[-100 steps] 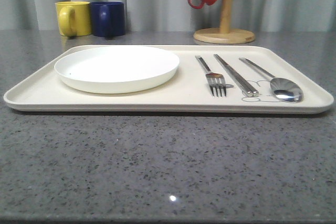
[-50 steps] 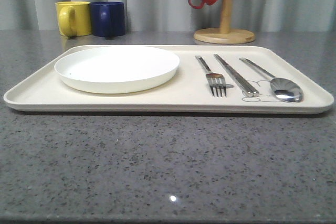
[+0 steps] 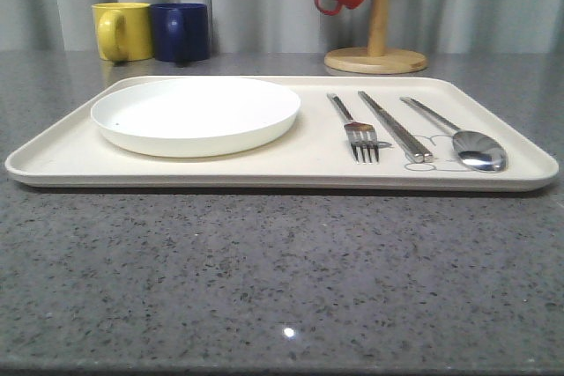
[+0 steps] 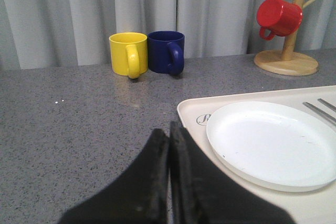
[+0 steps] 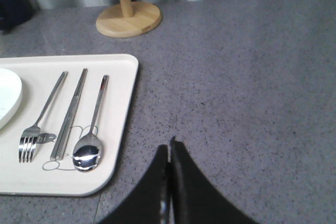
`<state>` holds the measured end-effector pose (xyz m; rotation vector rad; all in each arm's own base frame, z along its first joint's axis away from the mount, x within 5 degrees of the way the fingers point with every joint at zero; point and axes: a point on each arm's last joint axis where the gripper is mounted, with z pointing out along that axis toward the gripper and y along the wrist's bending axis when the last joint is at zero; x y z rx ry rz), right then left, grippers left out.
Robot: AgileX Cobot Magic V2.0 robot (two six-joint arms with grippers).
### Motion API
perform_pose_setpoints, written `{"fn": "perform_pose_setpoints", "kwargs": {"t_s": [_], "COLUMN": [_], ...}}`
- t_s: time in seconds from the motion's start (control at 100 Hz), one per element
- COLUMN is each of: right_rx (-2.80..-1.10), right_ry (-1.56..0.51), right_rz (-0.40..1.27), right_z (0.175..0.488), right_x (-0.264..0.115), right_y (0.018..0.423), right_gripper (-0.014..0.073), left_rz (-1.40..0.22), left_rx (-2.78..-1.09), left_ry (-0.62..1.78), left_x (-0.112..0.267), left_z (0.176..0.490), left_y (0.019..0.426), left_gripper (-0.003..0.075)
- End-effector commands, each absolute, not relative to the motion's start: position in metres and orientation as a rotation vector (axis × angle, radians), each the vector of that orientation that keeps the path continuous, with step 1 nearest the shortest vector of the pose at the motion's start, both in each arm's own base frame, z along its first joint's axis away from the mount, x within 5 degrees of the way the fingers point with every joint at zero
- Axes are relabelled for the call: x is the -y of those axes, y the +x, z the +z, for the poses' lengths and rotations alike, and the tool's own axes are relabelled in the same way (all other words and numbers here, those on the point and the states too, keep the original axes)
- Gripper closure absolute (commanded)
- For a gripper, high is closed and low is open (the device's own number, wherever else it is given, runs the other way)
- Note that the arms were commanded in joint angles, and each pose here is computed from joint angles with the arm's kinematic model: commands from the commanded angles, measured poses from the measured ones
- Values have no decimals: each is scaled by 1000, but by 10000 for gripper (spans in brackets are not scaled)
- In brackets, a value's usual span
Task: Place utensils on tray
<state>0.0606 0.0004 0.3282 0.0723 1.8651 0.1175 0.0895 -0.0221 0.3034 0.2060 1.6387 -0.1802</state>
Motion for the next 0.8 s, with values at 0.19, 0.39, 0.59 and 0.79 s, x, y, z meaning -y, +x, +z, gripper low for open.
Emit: {"fn": "perform_pose_setpoints", "kwargs": {"t_s": [0.19,0.39,0.59,0.79], "right_rx": [-1549,-1477,-1408,-1358], "right_ry": [42,55,61,62], "right_rz": [129,138,150,149], "right_z": [316,285,256,230], "right_x": [-3,-2,-2,-2], "right_y": [51,44,43,50], "right_gripper": [673,673,673,673], "left_rz": [-173,-173,-173,-173], "left_rx": [-1546,-1546,-1546,-1546], "left_ry": [173,173,173,173], "left_x": [20,20,20,20], "left_z": [319,319,319,319], "left_y": [90,90,90,90], "left_gripper": [738,738,738,738]}}
